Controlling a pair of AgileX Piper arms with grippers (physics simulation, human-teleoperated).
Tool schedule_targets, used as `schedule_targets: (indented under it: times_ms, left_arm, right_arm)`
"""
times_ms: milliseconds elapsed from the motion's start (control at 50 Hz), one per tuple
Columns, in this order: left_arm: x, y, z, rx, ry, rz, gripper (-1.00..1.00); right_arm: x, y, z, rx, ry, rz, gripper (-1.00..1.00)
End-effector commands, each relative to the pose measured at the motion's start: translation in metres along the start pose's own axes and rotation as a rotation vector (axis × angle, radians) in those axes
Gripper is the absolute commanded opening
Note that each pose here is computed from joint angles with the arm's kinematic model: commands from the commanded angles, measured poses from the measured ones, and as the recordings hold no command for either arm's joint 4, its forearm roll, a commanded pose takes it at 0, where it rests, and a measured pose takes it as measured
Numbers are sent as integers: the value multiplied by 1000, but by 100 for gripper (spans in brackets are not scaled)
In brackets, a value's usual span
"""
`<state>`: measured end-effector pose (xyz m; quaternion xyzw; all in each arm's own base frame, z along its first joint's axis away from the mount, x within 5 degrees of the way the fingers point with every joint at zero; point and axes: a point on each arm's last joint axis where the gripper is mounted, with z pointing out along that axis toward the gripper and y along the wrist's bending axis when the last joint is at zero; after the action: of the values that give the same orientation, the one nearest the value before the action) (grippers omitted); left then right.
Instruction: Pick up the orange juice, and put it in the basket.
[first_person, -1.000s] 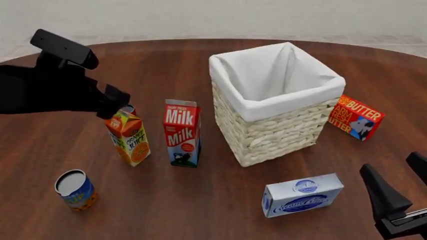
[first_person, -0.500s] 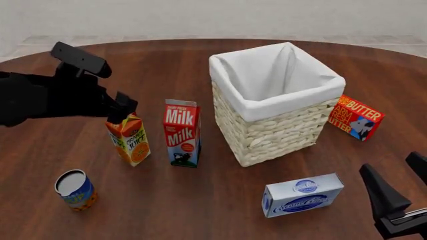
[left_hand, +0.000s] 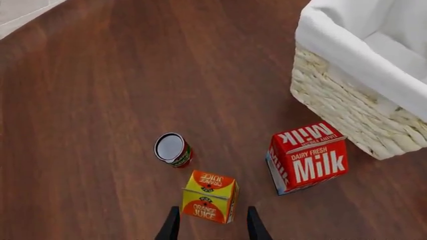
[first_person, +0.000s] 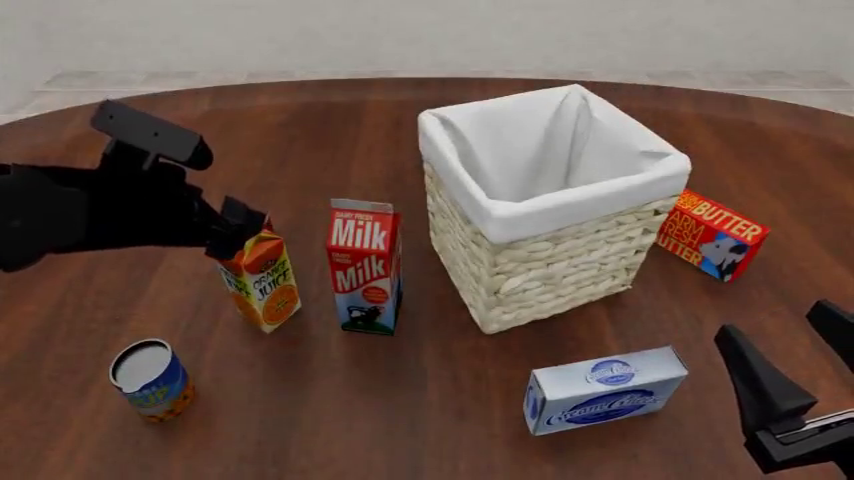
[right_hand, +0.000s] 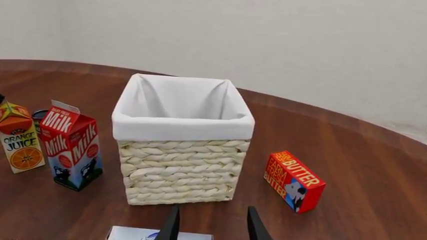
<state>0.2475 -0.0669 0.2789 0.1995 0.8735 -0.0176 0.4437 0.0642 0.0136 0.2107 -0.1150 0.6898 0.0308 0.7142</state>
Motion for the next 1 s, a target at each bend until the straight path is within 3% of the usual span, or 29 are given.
schedule_targets:
  times_ms: [20, 480, 1000]
  left_arm:
    - [6, 0, 3, -3, -2, -1, 100]
    - [13, 13, 15, -46, 3, -6, 100]
    - [21, 5, 29, -27, 5, -20, 100]
  right_arm:
    - [0, 0, 0, 1, 1, -2, 100]
    - [0, 0, 1, 5, 5, -4, 100]
    - [1, -1, 1, 12, 9, -5, 100]
